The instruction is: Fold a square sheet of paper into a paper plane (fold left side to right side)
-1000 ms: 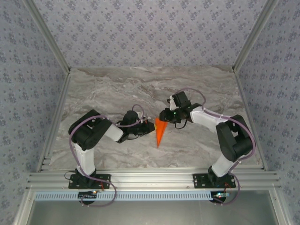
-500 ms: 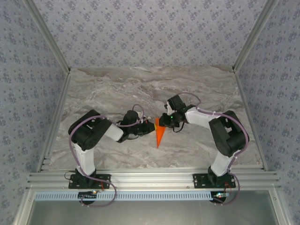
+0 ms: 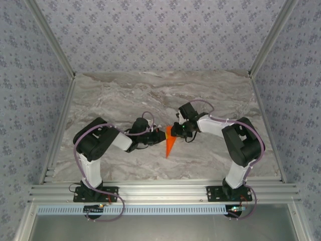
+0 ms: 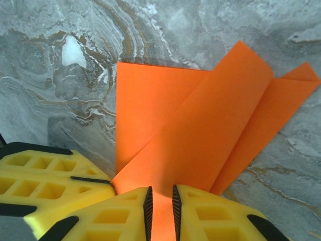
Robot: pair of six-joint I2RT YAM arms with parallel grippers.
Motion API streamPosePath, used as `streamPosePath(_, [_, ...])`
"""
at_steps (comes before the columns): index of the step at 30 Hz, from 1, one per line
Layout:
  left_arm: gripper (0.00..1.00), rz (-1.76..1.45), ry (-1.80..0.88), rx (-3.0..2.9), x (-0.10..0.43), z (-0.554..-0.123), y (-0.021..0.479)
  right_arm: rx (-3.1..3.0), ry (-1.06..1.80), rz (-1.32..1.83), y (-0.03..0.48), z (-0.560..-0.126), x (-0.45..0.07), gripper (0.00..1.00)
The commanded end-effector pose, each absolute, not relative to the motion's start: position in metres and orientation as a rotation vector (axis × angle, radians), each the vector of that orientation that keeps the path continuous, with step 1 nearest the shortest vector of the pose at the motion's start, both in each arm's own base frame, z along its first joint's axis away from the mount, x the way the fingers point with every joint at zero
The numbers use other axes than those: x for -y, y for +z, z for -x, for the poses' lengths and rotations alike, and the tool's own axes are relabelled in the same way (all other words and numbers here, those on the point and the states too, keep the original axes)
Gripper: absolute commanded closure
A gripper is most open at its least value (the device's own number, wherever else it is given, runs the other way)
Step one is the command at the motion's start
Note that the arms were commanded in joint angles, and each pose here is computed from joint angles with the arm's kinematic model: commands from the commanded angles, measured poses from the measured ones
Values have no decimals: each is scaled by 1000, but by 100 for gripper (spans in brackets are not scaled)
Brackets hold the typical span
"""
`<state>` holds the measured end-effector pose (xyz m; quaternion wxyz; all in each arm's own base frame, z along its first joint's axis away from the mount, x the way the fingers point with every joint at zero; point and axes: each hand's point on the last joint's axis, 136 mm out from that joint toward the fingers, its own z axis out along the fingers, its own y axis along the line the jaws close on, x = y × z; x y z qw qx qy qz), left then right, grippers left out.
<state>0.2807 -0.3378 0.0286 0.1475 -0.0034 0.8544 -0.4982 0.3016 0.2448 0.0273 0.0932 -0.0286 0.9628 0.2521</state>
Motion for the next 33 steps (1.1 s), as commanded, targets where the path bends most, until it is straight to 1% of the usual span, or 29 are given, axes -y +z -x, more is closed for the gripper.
streamPosePath(1, [100, 39, -1320, -2545, 326, -279, 0, -2915, 660, 86, 14, -293, -234, 78])
streamPosePath(8, [100, 40, -1318, -2546, 327, -280, -1, -2944, 640, 64, 3, -287, -227, 78])
streamPosePath(14, [99, 29, -1341, -2514, 330, -282, 13, -2998, 606, 27, -14, -279, -218, 79])
streamPosePath(16, [94, 22, -1348, -2499, 329, -282, 20, -3010, 596, 15, -19, -276, -214, 79])
streamPosePath(21, [75, 2, -1343, -2449, 318, -279, 48, -3027, 576, -17, -25, -272, -205, 80])
streamPosePath(24, [72, -43, -1326, -2449, 312, -268, 63, -3019, 585, -21, -24, -273, -205, 80])
streamPosePath(28, [74, -137, -1339, -2461, 318, -241, 80, -3007, 594, -20, -21, -275, -206, 80])
streamPosePath(33, [78, -292, -1415, -2447, 347, -204, 102, -3005, 607, -23, -21, -275, -207, 80])
